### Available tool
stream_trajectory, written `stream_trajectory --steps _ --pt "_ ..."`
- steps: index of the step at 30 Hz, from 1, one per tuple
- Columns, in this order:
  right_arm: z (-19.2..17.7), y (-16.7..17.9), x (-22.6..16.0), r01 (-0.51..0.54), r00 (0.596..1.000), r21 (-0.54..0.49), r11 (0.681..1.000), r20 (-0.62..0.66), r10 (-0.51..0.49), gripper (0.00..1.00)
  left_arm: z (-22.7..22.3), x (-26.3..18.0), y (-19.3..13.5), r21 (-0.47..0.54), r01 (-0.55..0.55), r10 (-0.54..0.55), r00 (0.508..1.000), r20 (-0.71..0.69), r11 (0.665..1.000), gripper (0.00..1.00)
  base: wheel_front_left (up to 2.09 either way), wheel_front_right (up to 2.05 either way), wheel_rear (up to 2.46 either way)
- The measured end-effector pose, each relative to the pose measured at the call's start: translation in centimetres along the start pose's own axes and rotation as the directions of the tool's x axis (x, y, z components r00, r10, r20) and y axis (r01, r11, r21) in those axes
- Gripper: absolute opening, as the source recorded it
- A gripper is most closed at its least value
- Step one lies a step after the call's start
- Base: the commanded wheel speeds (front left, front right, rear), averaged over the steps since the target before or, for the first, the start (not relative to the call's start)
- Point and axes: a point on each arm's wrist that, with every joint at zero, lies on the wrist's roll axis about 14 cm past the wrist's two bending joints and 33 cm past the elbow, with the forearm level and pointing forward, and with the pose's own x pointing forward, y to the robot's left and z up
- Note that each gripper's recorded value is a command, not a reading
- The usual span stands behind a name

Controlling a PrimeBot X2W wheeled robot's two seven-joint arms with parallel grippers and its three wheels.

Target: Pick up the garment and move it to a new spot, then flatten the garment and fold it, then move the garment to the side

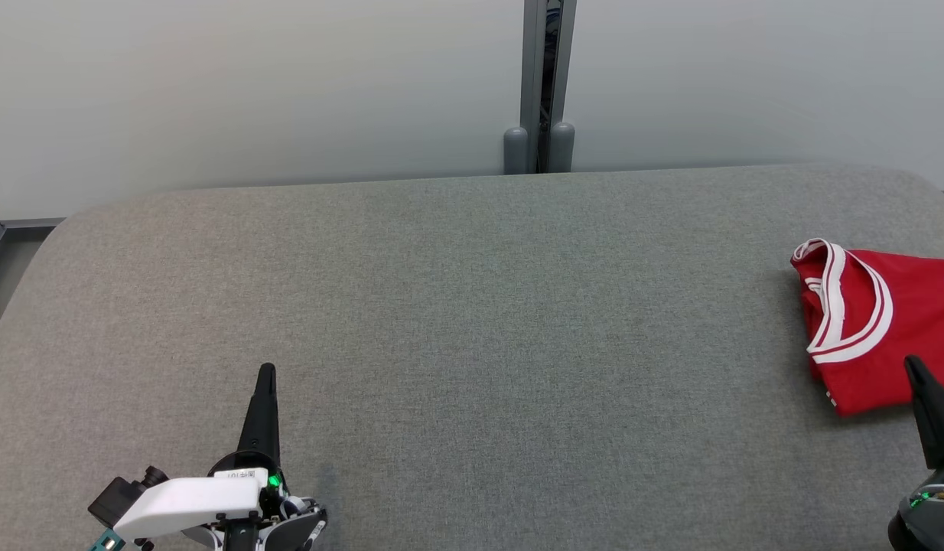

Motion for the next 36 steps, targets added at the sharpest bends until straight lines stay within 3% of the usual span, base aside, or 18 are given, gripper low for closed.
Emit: stream_trajectory --steps 36 --pt "0.03 0.02 0.0 -0.001 1.0 0.001 1.0 0.0 0.001 0.0 0.0 0.0 0.0 0.0 0.0 0.0 1.0 0.0 1.0 0.0 0.0 0.0 0.0"
